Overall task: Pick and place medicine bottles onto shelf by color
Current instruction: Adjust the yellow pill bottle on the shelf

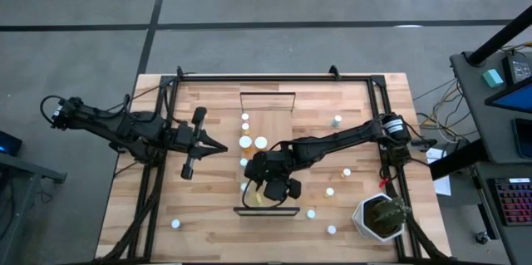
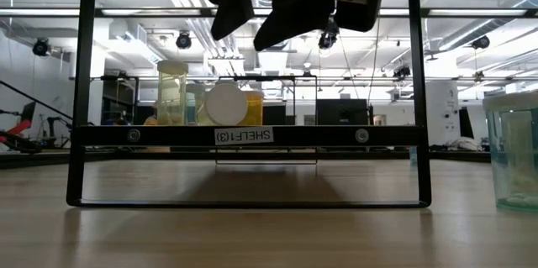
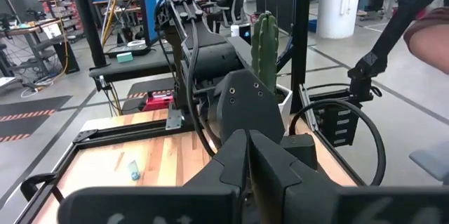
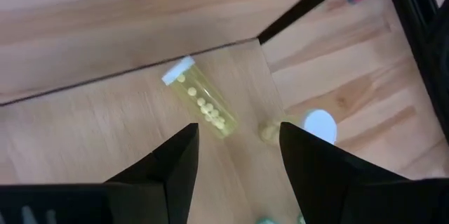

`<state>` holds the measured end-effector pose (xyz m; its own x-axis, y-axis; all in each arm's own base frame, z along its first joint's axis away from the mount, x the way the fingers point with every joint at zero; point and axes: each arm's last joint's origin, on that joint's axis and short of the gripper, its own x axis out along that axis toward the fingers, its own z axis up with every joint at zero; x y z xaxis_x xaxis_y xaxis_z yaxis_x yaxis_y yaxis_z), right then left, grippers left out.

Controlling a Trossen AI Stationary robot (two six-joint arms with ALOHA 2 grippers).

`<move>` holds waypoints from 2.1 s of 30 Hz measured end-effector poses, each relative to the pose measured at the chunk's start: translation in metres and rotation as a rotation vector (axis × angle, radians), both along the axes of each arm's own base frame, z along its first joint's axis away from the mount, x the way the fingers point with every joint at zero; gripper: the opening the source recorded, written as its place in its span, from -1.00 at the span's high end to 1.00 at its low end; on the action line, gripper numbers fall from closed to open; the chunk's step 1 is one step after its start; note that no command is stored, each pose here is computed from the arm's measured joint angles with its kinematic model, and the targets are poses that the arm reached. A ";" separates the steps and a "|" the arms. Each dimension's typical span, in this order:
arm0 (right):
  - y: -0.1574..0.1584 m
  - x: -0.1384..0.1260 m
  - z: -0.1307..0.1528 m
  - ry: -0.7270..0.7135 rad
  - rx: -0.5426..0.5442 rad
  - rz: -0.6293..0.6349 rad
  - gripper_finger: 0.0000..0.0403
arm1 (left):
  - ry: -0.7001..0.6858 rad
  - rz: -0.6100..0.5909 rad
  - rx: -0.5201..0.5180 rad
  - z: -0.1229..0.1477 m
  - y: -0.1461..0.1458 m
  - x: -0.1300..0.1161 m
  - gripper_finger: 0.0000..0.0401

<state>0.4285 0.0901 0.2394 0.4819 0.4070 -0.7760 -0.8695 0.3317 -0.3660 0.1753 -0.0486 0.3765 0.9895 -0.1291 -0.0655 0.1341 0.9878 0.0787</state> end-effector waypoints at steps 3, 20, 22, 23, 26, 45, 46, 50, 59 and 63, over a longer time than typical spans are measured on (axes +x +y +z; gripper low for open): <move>0.001 0.000 -0.003 -0.006 0.015 0.011 0.06 | -0.013 0.000 -0.004 0.001 0.000 0.000 1.00; -0.008 0.003 -0.013 -0.052 0.061 0.033 0.06 | -0.012 0.000 -0.004 0.001 0.000 0.000 1.00; -0.010 0.004 -0.013 -0.054 0.070 0.036 0.06 | -0.011 -0.001 -0.003 0.001 0.000 0.000 1.00; -0.010 0.004 -0.013 -0.055 0.070 0.034 0.06 | -0.011 -0.001 -0.003 0.001 0.000 0.000 1.00; -0.012 0.003 -0.016 -0.050 0.069 0.032 0.06 | -0.010 -0.001 -0.003 0.001 0.000 0.000 1.00; -0.009 0.015 -0.062 0.033 0.056 0.048 0.09 | -0.015 -0.002 0.014 0.001 0.000 0.001 1.00; -0.009 0.014 -0.061 0.033 0.061 0.050 0.10 | -0.015 -0.002 0.014 0.001 0.000 0.001 1.00; -0.008 0.014 -0.061 0.034 0.087 0.069 0.13 | -0.014 -0.003 0.020 0.001 0.000 0.001 1.00; -0.004 0.015 -0.060 0.038 0.119 0.081 0.14 | -0.009 -0.003 0.023 0.000 -0.001 0.002 1.00; -0.003 0.017 -0.058 0.028 0.158 0.076 0.15 | -0.005 -0.003 0.023 -0.001 -0.001 0.003 1.00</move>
